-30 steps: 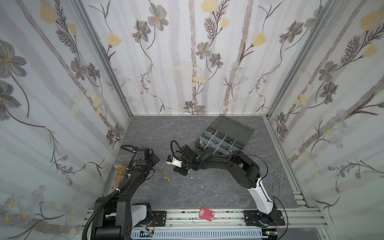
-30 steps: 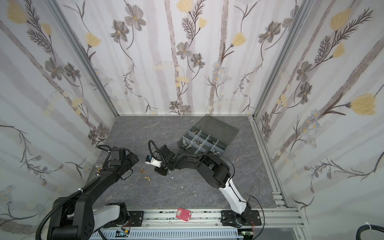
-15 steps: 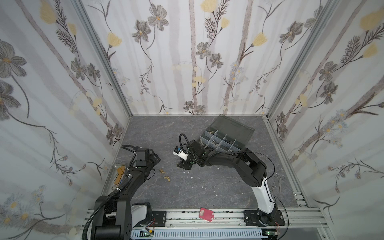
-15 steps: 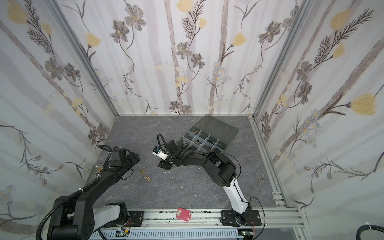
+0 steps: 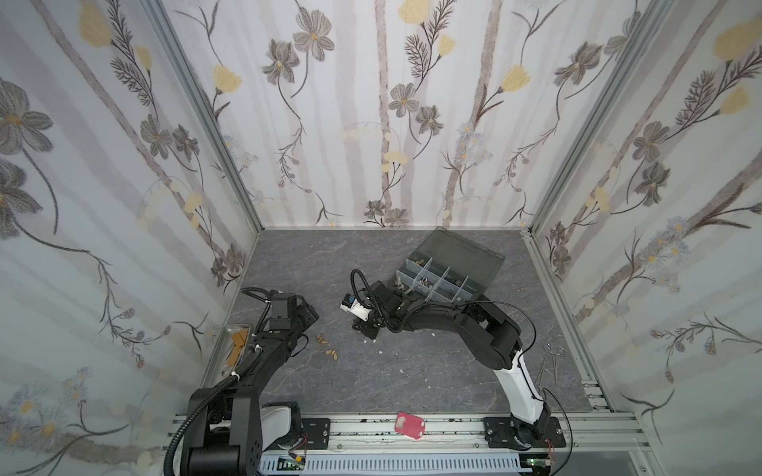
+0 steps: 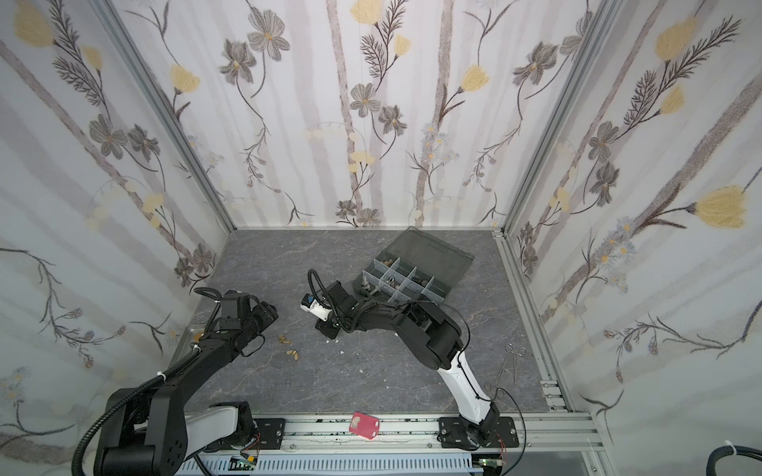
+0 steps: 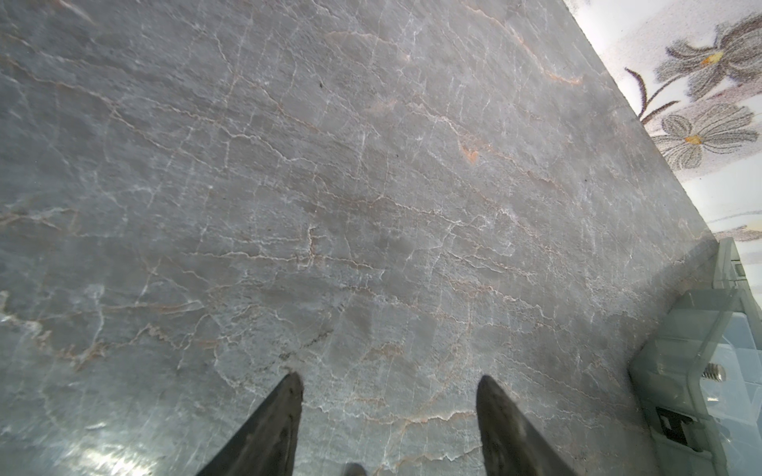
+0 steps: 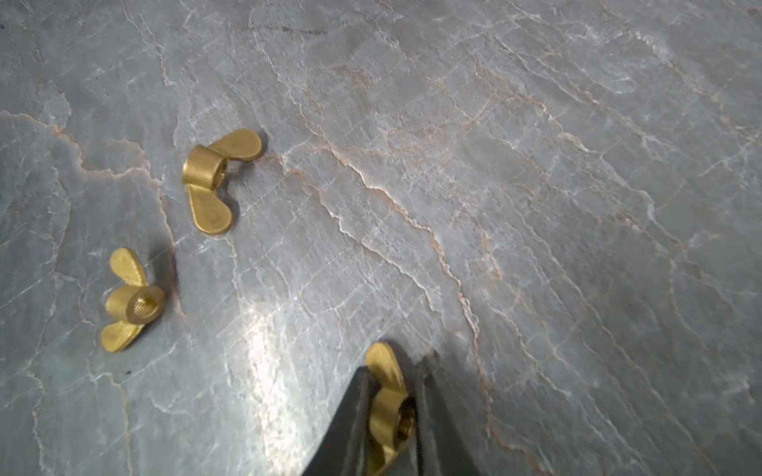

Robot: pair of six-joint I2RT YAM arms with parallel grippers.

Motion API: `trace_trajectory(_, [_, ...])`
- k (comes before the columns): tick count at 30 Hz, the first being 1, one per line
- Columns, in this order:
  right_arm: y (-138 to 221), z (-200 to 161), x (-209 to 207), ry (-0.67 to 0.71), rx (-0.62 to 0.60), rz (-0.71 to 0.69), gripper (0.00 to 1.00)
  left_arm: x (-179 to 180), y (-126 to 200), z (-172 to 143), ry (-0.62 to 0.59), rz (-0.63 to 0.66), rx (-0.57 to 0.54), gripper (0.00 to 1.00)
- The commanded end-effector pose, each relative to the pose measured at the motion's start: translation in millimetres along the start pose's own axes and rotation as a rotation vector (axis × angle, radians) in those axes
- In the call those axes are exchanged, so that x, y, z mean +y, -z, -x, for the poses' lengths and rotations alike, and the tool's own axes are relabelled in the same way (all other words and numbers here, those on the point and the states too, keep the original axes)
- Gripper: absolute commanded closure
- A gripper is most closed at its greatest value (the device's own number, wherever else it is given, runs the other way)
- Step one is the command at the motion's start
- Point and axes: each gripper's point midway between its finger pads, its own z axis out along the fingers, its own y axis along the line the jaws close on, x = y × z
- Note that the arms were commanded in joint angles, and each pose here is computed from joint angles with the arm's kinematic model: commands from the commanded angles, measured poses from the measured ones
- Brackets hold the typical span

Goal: Sort the screws and nuts into containers
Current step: Pick up the nut from the center of the table, then place the nut into the container.

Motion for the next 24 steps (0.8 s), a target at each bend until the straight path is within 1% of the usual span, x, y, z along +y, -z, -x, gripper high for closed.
trace_trajectory(1, [-1.8, -18.9, -4.5, -0.024, 0.074, -0.005, 0.9, -7.2, -0.3, 4.1, -0.01, -0.03, -0.015, 0.33])
trace_trajectory(5, [6.8, -7.4, -11.0, -0.038, 0.045, -0.007, 0.96, -13.7, 1.7, 6.1, -0.026, -0.052, -0.024, 0.32])
trace_trajectory(7, [17.3, 6.0, -17.2, -0.051, 0.012, -0.016, 0.98, -22.1, 4.2, 8.4, -0.042, -0.078, -0.032, 0.31])
trace_trajectory(10, [43.9, 34.7, -35.0, -0.088, -0.068, -0.044, 0.99, -44.9, 11.5, 12.5, -0.09, -0.138, -0.053, 0.3])
trace_trajectory(13, [80.6, 56.2, -84.5, -0.173, -0.154, -0.126, 0.98, -78.6, 21.1, 14.4, -0.153, -0.233, -0.076, 0.28])
trace_trajectory(15, [102.3, 59.1, -124.8, -0.236, -0.191, -0.194, 0.98, -104.7, 28.5, 11.7, -0.212, -0.301, -0.085, 0.27])
trace_trajectory(16, [110.2, 56.6, -144.2, -0.26, -0.198, -0.237, 0.98, -116.2, 32.1, 10.1, -0.237, -0.332, -0.088, 0.27])
trace_trajectory(20, [148.1, 28.3, -229.2, -0.38, -0.2, -0.425, 0.98, -164.3, 49.0, -5.7, -0.341, -0.487, -0.08, 0.24])
trace_trajectory(22, [165.9, 14.4, -262.0, -0.451, -0.219, -0.474, 0.97, -175.6, 53.8, -11.8, -0.375, -0.525, -0.08, 0.22])
trace_trajectory(24, [173.6, 3.1, -281.9, -0.484, -0.221, -0.487, 0.97, -179.6, 55.5, -16.4, -0.393, -0.539, -0.083, 0.21])
